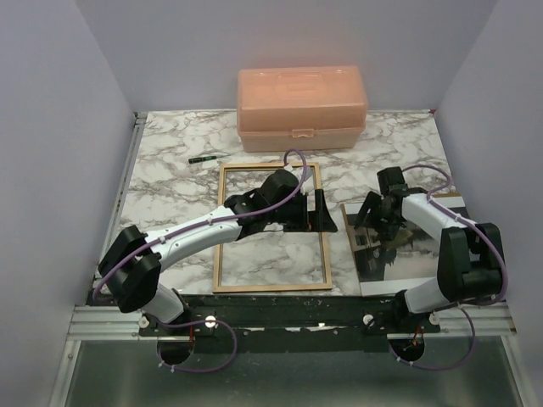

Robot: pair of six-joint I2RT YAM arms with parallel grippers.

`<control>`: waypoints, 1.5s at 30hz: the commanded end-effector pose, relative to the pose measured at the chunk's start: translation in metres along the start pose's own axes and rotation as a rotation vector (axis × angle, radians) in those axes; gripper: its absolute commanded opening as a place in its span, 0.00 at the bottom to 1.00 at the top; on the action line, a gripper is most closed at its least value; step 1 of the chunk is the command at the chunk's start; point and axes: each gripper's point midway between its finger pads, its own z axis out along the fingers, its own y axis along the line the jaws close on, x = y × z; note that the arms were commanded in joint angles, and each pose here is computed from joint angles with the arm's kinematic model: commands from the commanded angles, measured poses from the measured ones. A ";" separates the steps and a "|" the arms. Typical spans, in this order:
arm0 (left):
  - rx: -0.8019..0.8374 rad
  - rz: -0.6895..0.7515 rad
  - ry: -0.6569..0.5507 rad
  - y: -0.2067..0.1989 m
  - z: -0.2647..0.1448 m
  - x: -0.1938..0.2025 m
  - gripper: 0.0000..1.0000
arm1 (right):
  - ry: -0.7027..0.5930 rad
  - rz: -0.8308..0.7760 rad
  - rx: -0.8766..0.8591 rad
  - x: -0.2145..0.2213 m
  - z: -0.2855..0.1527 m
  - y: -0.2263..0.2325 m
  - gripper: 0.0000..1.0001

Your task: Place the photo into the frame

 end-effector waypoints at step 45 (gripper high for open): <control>-0.223 -0.008 -0.040 0.034 0.163 -0.085 0.79 | -0.628 0.053 -0.128 -0.075 -0.247 -0.001 0.70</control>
